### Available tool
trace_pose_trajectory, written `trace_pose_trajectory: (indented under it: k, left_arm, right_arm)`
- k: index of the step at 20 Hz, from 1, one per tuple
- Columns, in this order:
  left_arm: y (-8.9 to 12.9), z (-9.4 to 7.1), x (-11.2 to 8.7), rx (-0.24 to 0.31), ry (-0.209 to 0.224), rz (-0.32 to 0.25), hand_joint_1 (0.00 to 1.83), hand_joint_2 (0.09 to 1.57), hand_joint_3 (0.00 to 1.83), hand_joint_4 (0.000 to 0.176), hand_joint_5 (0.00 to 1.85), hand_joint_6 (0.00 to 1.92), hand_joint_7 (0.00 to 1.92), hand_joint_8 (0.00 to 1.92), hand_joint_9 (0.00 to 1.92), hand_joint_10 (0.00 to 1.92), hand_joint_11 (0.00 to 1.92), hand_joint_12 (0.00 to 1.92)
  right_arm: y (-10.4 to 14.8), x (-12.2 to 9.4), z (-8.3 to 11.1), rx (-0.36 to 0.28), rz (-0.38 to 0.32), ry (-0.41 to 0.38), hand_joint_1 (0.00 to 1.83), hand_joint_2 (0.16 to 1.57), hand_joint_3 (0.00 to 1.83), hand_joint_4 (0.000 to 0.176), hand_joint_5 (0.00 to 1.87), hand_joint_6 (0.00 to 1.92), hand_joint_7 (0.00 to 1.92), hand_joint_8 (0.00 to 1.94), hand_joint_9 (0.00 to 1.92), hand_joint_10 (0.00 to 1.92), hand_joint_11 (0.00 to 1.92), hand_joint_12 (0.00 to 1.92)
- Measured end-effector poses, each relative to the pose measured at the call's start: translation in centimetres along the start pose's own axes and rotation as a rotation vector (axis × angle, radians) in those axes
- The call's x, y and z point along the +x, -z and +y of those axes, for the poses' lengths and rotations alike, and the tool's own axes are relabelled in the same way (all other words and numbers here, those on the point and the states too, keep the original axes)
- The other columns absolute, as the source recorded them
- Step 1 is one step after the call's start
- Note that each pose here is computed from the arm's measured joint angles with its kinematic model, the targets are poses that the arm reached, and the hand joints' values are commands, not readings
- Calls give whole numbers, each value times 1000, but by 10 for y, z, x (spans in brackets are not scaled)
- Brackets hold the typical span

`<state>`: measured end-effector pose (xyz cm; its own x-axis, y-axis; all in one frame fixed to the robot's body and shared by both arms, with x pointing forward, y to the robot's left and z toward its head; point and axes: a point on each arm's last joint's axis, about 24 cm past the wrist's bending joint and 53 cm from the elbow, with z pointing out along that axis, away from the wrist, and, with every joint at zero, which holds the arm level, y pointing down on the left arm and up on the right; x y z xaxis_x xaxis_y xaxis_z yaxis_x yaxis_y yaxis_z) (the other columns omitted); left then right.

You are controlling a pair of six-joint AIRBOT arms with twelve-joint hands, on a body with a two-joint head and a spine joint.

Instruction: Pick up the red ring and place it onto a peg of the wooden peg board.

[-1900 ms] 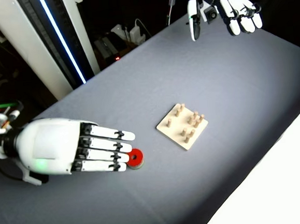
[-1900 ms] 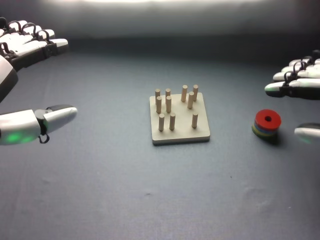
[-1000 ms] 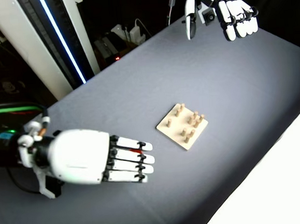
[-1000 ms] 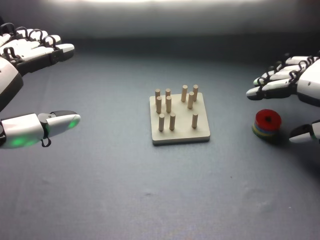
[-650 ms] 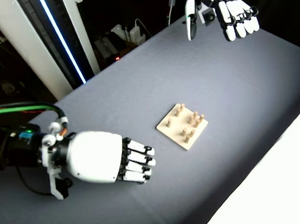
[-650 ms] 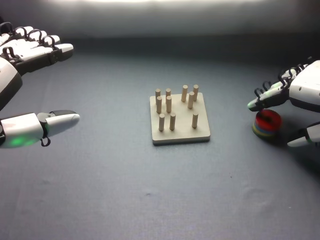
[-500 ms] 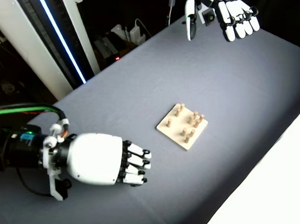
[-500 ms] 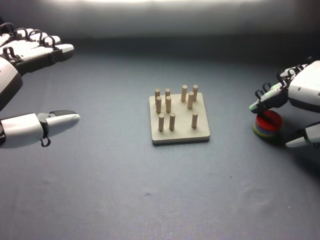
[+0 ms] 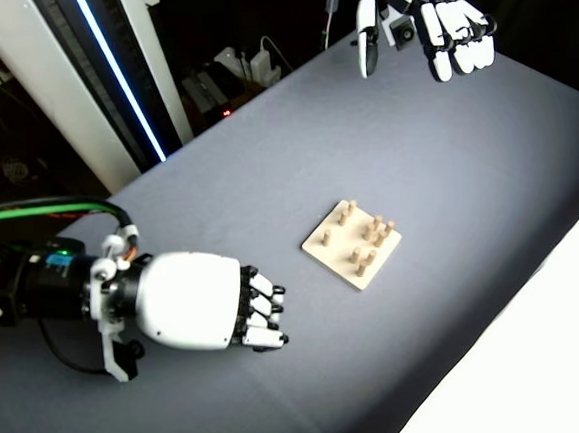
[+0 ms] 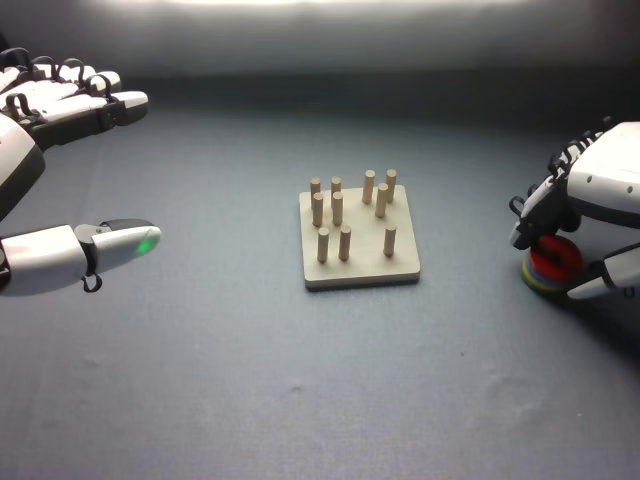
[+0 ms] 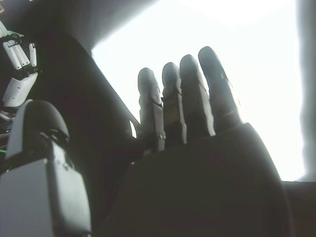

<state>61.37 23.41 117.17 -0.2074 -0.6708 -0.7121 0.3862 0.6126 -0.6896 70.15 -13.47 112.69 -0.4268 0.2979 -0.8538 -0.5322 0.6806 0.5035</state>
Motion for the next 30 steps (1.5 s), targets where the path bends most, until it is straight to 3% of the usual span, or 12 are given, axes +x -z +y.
trace_pose_trajectory:
  k: [1, 2, 4, 8, 10, 11, 13, 15, 16, 20, 22, 30]
  left_arm:
    - [0, 0, 0, 0, 0, 0, 628, 1059, 0, 0, 435, 6, 291, 6, 221, 8, 0, 443]
    - [0, 0, 0, 0, 0, 0, 635, 1056, 0, 0, 438, 3, 297, 4, 229, 7, 0, 468]
    - [0, 0, 0, 0, 2, 1, 643, 1049, 0, 9, 432, 0, 291, 1, 223, 2, 0, 434]
    - [0, 0, 0, 0, 3, 0, 594, 1057, 0, 0, 431, 2, 305, 2, 247, 6, 0, 506]
    - [0, 0, 0, 0, 4, -1, 604, 1053, 0, 0, 446, 7, 312, 3, 252, 6, 0, 517]
    - [0, 0, 0, 1, 3, -1, 604, 1048, 0, 0, 458, 4, 326, 3, 251, 3, 0, 453]
    - [0, 0, 0, 1, 4, -1, 595, 1042, 0, 0, 462, 2, 329, 1, 259, 4, 0, 409]
    - [0, 0, -1, -1, 5, -4, 623, 1033, 0, 0, 458, 0, 326, 1, 254, 4, 0, 356]
    - [0, 0, -1, -1, 4, -4, 618, 1033, 0, 0, 458, 0, 333, 1, 265, 5, 0, 391]
    - [0, 1, -1, -2, 0, -1, 623, 1015, 0, 9, 465, 1, 316, 1, 263, 1, 0, 470]
    - [1, 3, 1, -7, 0, 6, 635, 1006, 0, 0, 479, 2, 301, 0, 244, 1, 0, 429]
    - [1, 3, 1, -8, 2, 7, 672, 999, 0, 0, 506, 0, 338, 1, 265, 1, 0, 454]
  right_arm:
    - [0, 0, 0, 0, 0, -1, 1274, 1036, 0, 0, 1150, 568, 1200, 762, 1041, 670, 681, 1348]
    - [0, 0, 0, 0, -1, -1, 1367, 1053, 0, 0, 1134, 594, 1176, 743, 947, 1048, 644, 1337]
    - [0, 0, 0, 0, -1, -1, 1384, 1076, 0, 0, 1121, 638, 1100, 837, 874, 1220, 579, 1388]
    - [-2, -6, 9, -28, -18, -18, 1276, 1071, 1, 0, 1237, 367, 998, 1163, 878, 1074, 608, 1542]
    - [-3, -16, 26, -84, -50, -37, 1248, 1088, 0, 0, 1077, 689, 1041, 1070, 964, 987, 710, 1528]
    - [-5, -23, 35, -114, -69, -41, 1185, 1091, 2, 0, 1047, 846, 933, 1523, 952, 1720, 904, 1842]
    - [-9, -37, 60, -196, -121, -55, 1173, 1079, 0, 0, 1061, 862, 1000, 1580, 1047, 1913, 1078, 1918]
    - [-14, -43, 79, -252, -141, -56, 1279, 1061, 0, 0, 1146, 521, 1100, 1042, 1028, 1217, 890, 1592]
    - [-16, -45, 86, -271, -145, -46, 1278, 1037, 1, 0, 1149, 549, 1194, 829, 991, 941, 587, 1452]
    - [-30, -49, 100, -308, -168, -68, 1270, 1026, 0, 0, 1129, 657, 1278, 584, 1166, 612, 807, 1231]
    - [-39, -35, 107, -320, -134, -72, 1386, 1043, 0, 0, 1072, 776, 1245, 505, 1027, 1034, 776, 1106]
    - [-57, -25, 96, -270, -107, -73, 1399, 1025, 0, 0, 1136, 673, 1289, 400, 1038, 1015, 762, 1173]
